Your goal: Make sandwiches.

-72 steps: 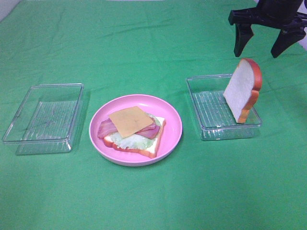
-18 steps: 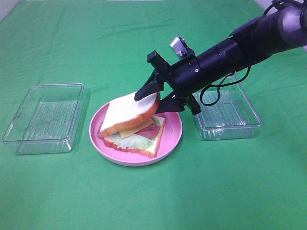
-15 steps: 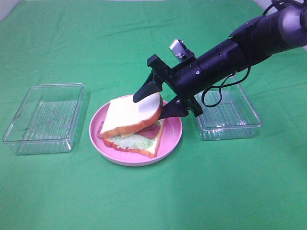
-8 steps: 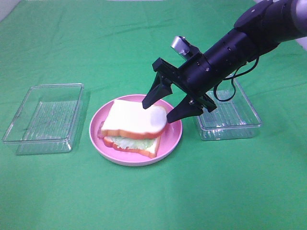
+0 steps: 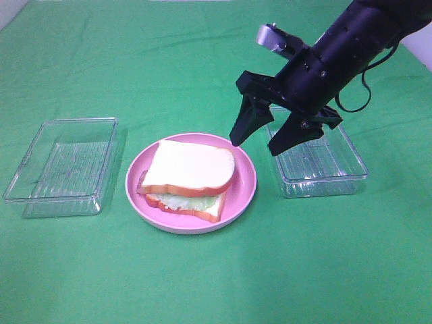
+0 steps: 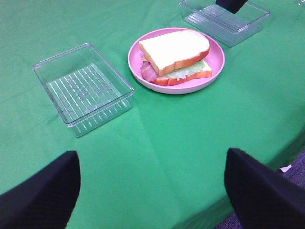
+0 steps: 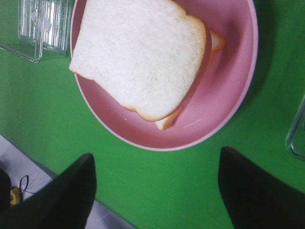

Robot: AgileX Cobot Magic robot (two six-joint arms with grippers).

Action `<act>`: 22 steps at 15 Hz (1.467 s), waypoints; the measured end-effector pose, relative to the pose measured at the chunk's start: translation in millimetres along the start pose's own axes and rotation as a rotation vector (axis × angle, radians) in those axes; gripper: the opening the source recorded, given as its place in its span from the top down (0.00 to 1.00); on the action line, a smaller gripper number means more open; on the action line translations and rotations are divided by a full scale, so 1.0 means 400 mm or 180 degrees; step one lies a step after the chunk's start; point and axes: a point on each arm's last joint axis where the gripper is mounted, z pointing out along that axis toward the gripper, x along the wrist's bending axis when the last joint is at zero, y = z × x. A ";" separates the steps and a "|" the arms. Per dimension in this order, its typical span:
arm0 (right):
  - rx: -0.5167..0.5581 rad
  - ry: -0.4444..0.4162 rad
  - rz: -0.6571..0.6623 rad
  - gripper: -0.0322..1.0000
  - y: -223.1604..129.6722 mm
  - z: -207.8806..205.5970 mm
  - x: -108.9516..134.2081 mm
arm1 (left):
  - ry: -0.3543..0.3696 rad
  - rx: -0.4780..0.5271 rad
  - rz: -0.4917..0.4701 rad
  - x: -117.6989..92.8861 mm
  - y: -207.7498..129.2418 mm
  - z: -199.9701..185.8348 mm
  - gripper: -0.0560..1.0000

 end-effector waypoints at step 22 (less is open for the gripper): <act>-0.1723 -0.1443 -0.0834 0.31 -0.805 -0.298 -0.021 | -0.0058 0.0000 0.0037 -0.004 0.000 0.000 0.21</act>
